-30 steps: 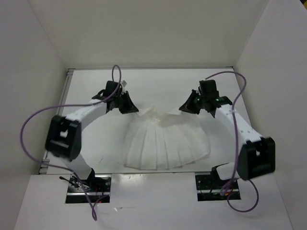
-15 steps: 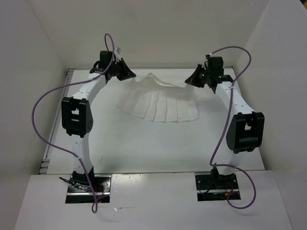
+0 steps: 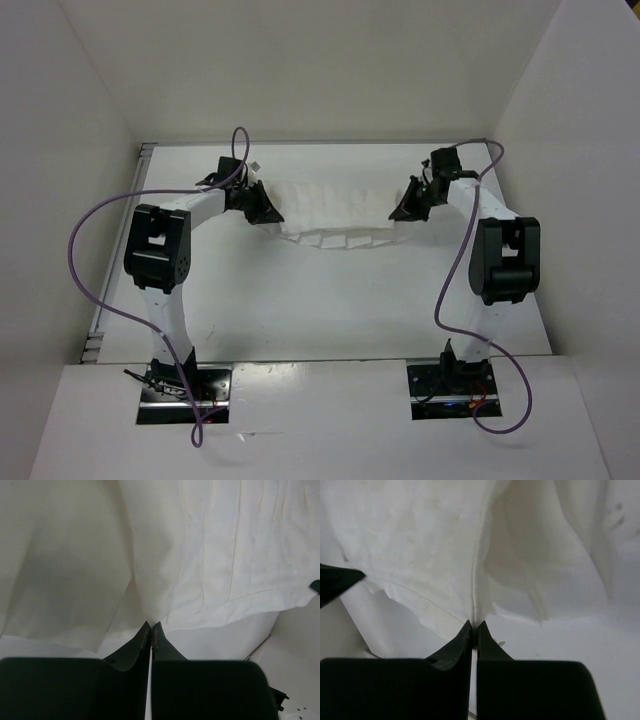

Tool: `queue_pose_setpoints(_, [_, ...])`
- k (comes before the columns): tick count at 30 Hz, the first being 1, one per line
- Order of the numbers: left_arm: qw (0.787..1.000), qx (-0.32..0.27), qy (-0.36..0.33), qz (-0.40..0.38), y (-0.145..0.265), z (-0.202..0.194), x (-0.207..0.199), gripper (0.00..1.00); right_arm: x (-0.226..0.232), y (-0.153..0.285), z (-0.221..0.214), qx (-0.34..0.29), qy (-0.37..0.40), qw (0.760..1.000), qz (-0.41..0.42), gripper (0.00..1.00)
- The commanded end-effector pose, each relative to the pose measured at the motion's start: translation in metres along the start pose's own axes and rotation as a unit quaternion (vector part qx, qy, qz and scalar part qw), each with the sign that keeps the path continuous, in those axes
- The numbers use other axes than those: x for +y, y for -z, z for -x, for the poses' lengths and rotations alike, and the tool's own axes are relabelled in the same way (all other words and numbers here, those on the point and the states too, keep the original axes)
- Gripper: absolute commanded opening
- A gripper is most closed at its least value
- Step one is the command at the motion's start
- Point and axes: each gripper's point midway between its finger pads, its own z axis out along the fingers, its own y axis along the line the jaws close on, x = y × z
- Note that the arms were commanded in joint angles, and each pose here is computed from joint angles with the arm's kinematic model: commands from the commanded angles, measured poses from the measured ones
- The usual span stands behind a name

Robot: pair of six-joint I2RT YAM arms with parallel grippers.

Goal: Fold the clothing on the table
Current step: Fold the skirt

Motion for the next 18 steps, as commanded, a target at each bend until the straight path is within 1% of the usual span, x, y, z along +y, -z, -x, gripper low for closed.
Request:
queue_pose_setpoints(1, [0.999, -0.039, -0.022, 0.013, 0.005, 0.025, 0.007, 0.00, -0.039, 0.001, -0.037, 0.055, -0.017, 0.997, -0.053, 0.00])
queue_pose_setpoints(2, [0.999, -0.045, -0.026, 0.009, 0.006, 0.033, 0.001, 0.00, -0.049, -0.004, -0.046, 0.066, -0.023, 0.995, -0.066, 0.00])
queue_pose_setpoints(5, [0.998, -0.042, -0.033, 0.017, 0.006, 0.040, -0.001, 0.00, -0.060, -0.012, -0.058, 0.081, -0.021, 0.991, -0.101, 0.00])
queue_pose_setpoints(6, [0.997, -0.054, -0.043, 0.016, 0.009, 0.048, -0.005, 0.00, -0.062, -0.016, -0.064, 0.092, -0.020, 0.990, -0.109, 0.00])
queue_pose_setpoints(11, [0.996, -0.071, -0.042, 0.030, 0.021, 0.059, -0.001, 0.00, -0.055, -0.023, -0.074, 0.106, -0.007, 0.989, -0.108, 0.00])
queue_pose_setpoints(16, [0.996, -0.066, -0.032, 0.043, 0.022, 0.056, 0.009, 0.00, -0.047, -0.021, -0.071, 0.105, -0.002, 0.989, -0.104, 0.00])
queue_pose_setpoints(18, [0.996, -0.063, -0.023, 0.067, 0.022, 0.051, 0.020, 0.00, -0.051, -0.020, -0.069, 0.100, 0.000, 0.988, -0.115, 0.00])
